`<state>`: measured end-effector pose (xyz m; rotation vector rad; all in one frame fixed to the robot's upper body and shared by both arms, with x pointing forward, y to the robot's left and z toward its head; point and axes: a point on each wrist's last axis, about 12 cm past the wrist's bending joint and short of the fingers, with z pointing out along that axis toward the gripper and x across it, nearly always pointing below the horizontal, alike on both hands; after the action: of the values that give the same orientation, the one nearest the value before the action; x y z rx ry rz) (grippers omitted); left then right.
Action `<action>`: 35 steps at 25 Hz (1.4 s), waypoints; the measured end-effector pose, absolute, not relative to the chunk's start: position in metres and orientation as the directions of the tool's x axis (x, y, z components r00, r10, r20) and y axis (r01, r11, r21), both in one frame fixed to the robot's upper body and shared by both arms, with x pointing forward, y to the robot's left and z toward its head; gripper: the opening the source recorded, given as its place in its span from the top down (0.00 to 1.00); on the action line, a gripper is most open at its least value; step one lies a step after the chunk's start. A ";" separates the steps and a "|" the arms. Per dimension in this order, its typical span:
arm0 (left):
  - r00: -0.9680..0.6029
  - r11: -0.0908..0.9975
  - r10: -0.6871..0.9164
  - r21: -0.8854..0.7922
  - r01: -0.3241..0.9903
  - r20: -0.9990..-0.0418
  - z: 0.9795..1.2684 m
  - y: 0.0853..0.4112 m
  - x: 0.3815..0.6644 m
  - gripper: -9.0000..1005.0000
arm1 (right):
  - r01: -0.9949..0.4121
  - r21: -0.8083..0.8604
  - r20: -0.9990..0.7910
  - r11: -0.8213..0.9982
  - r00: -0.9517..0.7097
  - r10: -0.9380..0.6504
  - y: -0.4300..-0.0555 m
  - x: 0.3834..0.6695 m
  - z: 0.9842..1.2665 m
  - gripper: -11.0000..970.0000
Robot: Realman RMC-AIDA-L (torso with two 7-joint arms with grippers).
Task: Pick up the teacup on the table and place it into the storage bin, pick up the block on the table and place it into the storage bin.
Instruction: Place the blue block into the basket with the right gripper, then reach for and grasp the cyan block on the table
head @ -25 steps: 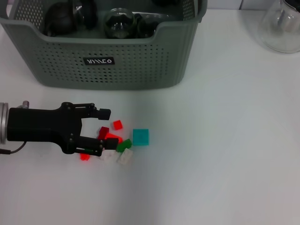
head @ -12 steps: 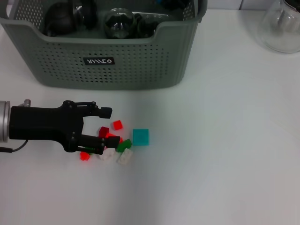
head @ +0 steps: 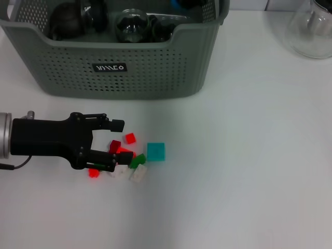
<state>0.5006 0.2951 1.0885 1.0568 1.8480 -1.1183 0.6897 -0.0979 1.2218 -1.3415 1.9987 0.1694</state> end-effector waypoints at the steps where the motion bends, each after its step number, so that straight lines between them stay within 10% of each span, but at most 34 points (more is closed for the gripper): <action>1: -0.404 0.287 0.275 -0.327 0.900 -0.872 1.088 0.295 0.501 0.13 | -0.851 -0.269 -0.620 0.452 -0.206 -0.757 -0.098 0.690 1.222 0.49; 14: -0.405 0.288 0.276 -0.327 0.900 -0.872 1.089 0.296 0.501 0.13 | -0.862 -0.291 -0.719 0.415 -0.089 -0.690 -0.098 0.671 1.266 0.22; 22: -0.403 0.290 0.275 -0.324 0.900 -0.873 1.089 0.297 0.501 0.14 | -0.924 -0.280 -0.869 0.261 0.128 -0.479 -0.131 0.594 1.305 0.21; 35: -0.395 0.297 0.280 -0.313 0.902 -0.875 1.089 0.301 0.500 0.14 | -0.996 0.088 -0.766 -0.009 -0.062 -0.640 -0.156 0.543 1.218 0.19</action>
<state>0.5001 0.3012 1.0892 1.0592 1.8473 -1.0974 0.5430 -0.1562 1.2180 -1.6955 1.7512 0.8882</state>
